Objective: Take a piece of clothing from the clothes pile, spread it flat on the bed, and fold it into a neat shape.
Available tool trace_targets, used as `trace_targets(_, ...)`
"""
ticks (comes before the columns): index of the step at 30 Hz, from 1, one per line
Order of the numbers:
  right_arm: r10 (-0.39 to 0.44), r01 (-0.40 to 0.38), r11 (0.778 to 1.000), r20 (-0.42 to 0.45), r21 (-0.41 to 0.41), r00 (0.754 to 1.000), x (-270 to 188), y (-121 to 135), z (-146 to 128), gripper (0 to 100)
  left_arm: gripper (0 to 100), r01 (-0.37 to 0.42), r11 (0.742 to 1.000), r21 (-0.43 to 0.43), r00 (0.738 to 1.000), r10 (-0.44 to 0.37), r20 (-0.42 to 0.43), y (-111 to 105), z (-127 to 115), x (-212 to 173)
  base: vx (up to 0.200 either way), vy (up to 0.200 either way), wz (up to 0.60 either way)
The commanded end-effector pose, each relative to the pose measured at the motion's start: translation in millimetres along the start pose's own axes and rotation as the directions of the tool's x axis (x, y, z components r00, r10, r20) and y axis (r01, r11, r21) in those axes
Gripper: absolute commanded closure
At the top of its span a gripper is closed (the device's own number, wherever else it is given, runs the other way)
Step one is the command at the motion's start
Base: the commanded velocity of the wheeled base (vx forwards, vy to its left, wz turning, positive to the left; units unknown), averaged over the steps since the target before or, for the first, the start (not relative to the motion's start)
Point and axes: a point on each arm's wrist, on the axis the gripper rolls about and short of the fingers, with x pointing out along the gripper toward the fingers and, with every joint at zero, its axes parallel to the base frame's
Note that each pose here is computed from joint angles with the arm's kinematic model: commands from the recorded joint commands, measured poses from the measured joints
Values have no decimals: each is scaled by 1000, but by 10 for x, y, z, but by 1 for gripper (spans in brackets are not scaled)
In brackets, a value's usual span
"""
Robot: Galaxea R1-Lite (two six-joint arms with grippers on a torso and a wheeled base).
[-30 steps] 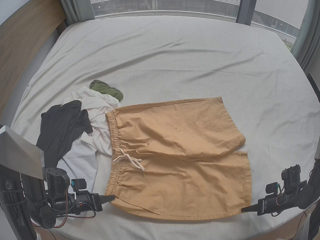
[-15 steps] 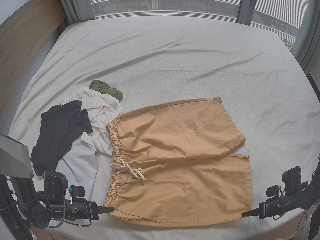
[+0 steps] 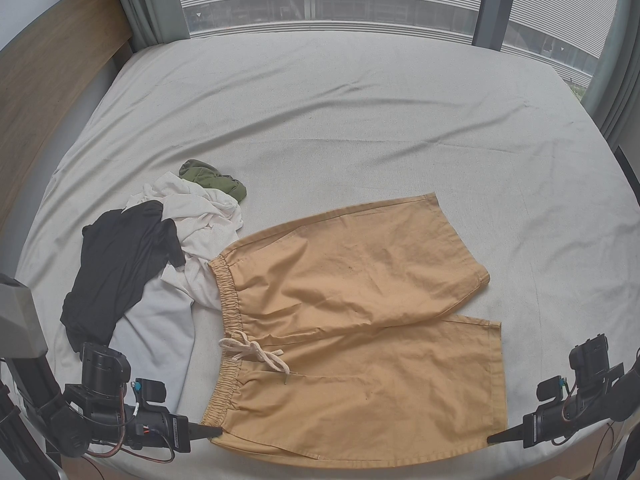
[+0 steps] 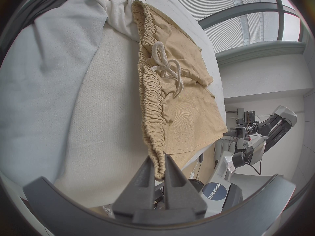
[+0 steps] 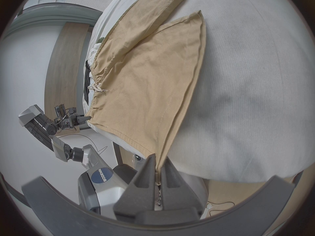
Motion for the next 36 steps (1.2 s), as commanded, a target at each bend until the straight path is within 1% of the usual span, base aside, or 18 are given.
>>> trace_targets(1,4,-4,1000,3,-12,1000,-34,31,-48,100,100,-1,1000,7,1000,1,-11,-28,-51,-50,0,0,0)
trace_targets(3,4,-4,1000,3,-12,1000,-34,31,-48,100,100,-4,1000,11,1000,4,-18,-23,-59,-49,0,0,0)
trace_targets(5,5,-5,1000,7,-16,1000,-38,36,-46,100,100,-4,999,35,1000,5,-21,-17,-63,-52,0,0,0)
trace_targets(9,9,-7,999,39,-33,999,-59,50,-21,100,100,9,999,47,1000,-9,-7,-32,-46,-63,0,0,0)
trace_targets(15,34,-20,995,143,-97,989,-102,85,85,100,100,30,997,78,998,-35,57,-79,24,-96,0,0,0)
trace_targets(19,54,-33,992,175,-122,983,-113,98,136,100,100,45,994,101,994,-55,99,-134,62,-137,0,0,0)
trace_targets(21,75,-42,989,231,-142,970,-142,101,239,100,100,61,992,112,985,-78,156,-188,127,-179,0,0,0)
trace_targets(23,85,-41,987,280,-157,956,-163,111,342,100,100,81,990,119,970,-106,218,-237,211,-210,0,0,0)
trace_targets(26,104,-45,982,332,-182,938,-183,140,454,100,100,112,986,126,945,-144,293,-285,318,-230,0,0,0)
trace_targets(28,122,-48,976,353,-212,928,-195,179,515,100,100,124,981,151,935,-166,314,-314,349,-222,0,0,0)
trace_targets(29,123,-48,976,354,-212,927,-196,180,519,100,100,125,980,153,934,-168,315,-318,350,-222,0,0,0)
trace_targets(30,137,-50,970,366,-237,921,-204,217,573,100,100,138,973,182,926,-192,326,-357,378,-196,0,0,0)
trace_targets(32,159,-57,960,367,-274,916,-193,273,624,100,100,147,969,198,920,-208,333,-377,394,-190,0,0,0)
trace_targets(34,176,-60,952,378,-300,909,-195,314,690,100,100,149,969,198,919,-210,333,-371,407,-173,0,0,0)
trace_targets(36,187,-63,949,388,-310,902,-205,338,744,100,100,141,973,185,923,-197,329,-335,426,-133,0,0,0)
